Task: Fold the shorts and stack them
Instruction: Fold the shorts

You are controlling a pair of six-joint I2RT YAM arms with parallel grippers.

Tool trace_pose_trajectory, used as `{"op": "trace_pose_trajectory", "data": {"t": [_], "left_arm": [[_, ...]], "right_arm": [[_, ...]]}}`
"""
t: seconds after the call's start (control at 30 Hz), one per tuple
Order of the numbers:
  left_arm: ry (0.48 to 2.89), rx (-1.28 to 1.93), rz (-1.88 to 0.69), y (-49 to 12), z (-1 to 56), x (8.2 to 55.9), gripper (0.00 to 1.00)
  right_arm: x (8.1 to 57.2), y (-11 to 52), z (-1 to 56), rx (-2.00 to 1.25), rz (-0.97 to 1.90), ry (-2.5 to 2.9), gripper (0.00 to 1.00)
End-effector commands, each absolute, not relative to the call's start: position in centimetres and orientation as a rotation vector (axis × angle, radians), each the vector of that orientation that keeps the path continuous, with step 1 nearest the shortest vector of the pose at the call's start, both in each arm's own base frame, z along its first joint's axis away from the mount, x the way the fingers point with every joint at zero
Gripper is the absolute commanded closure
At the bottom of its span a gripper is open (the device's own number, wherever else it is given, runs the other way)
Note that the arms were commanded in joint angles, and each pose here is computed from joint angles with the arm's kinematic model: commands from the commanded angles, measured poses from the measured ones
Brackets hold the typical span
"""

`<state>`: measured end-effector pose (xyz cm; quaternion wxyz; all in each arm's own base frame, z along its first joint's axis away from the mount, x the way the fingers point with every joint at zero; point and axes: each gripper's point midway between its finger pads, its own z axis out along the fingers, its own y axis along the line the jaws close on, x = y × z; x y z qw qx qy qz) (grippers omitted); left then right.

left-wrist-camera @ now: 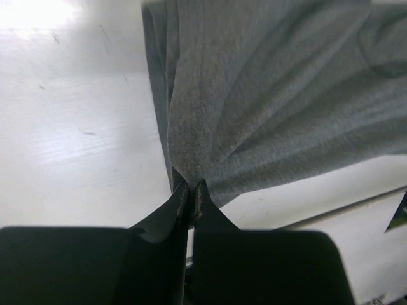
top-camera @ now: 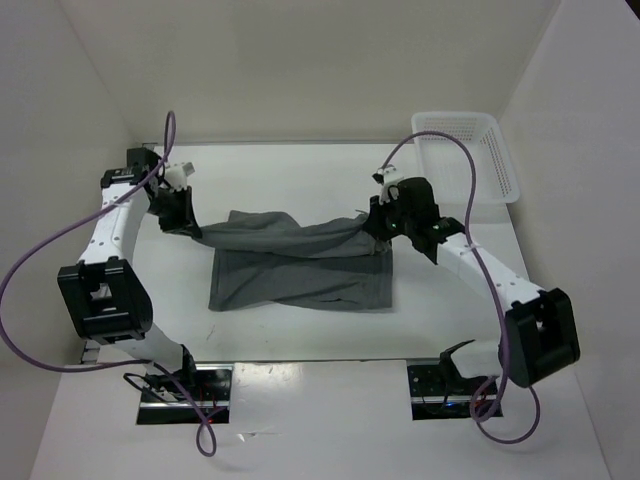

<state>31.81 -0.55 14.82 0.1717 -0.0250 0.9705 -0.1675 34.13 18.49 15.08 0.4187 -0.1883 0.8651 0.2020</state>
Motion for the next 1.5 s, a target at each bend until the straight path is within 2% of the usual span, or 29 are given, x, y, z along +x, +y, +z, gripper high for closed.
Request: {"op": "trace_pose_trajectory", "data": {"t": [0.0,0.17,0.3,0.4,0.43,0.47,0.5,0.63,0.67,0.7,0.73,0.83,0.93,1.0,1.1,1.13,1.17,1.23,1.33,1.47], "left_arm": [[2.61,-0.031,-0.439,-0.1,20.1,33.3,1.0],[2.705,-0.044,-0.478,-1.0,18.7,30.9,1.0],[2.857,-0.054,-0.555,-2.6,16.2,27.0,1.0],[2.962,-0.055,-0.514,-2.6,13.3,24.9,1.0],[2.988,-0.062,-0.474,-2.2,12.5,24.4,1.0],[3.02,-0.071,-0.467,-2.1,11.3,23.6,0.98],[3.034,-0.058,-0.472,-2.4,10.7,23.2,0.98],[3.119,0.018,-0.436,-3.2,8.6,21.0,0.92],[3.128,0.063,-0.414,-3.6,8.2,20.8,0.92],[3.141,0.079,-0.394,-3.6,7.6,20.6,0.9],[3.151,0.095,-0.373,-3.6,7.0,20.3,0.9],[3.16,0.112,-0.36,-3.6,6.2,19.9,0.9],[3.178,0.109,-0.363,-3.6,5.7,19.5,0.9],[3.193,0.108,-0.35,-3.5,5.2,19.0,0.9],[3.193,0.108,-0.35,-3.5,5.2,19.0,0.9],[3.195,0.109,-0.331,-3.3,5.2,19.0,0.9],[3.185,0.111,-0.329,-3.3,5.1,19.3,0.9],[3.185,0.111,-0.329,-3.3,5.1,19.3,0.9],[3.182,0.11,-0.348,-3.5,5.4,19.3,0.9],[3.187,0.107,-0.389,-3.9,5.5,19.1,0.89]], "right_arm": [[33.1,17.8,18.5,-0.431,0.49,2.103,1.0],[30.4,17.6,18.0,-0.375,0.543,2.164,1.0],[28.6,17.3,18.3,-0.302,0.575,2.212,1.0],[27.1,17.3,17.4,-0.237,0.578,2.267,1.0],[26.6,17.6,17.6,-0.237,0.568,2.264,0.94],[26.3,18.1,17.9,-0.24,0.572,2.264,0.8],[26.2,18.4,17.9,-0.237,0.584,2.267,0.8],[25.7,19.1,18.3,-0.269,0.619,2.292,0.59],[25.3,18.9,18.2,-0.269,0.611,2.317,0.48],[25.0,19.0,18.5,-0.275,0.62,2.327,0.44],[24.4,19.0,19.2,-0.297,0.633,2.342,0.36],[23.5,19.0,22.3,-0.389,0.665,2.268,0.26],[22.5,19.2,25.7,-0.453,0.723,2.15,0.22],[24.8,19.9,26.8,-0.451,0.699,2.061,0.26],[29.3,21.5,23.6,-0.42,0.634,2.115,0.56],[30.9,21.5,23.0,-0.393,0.584,2.132,0.75],[32.3,22.0,19.4,-0.379,0.548,2.236,0.84],[32.8,22.8,17.1,-0.399,0.546,2.333,1.0],[29.8,22.9,11.7,-0.486,0.486,2.549,1.0],[25.2,21.0,9.2,-0.441,0.469,2.726,1.0]]}}
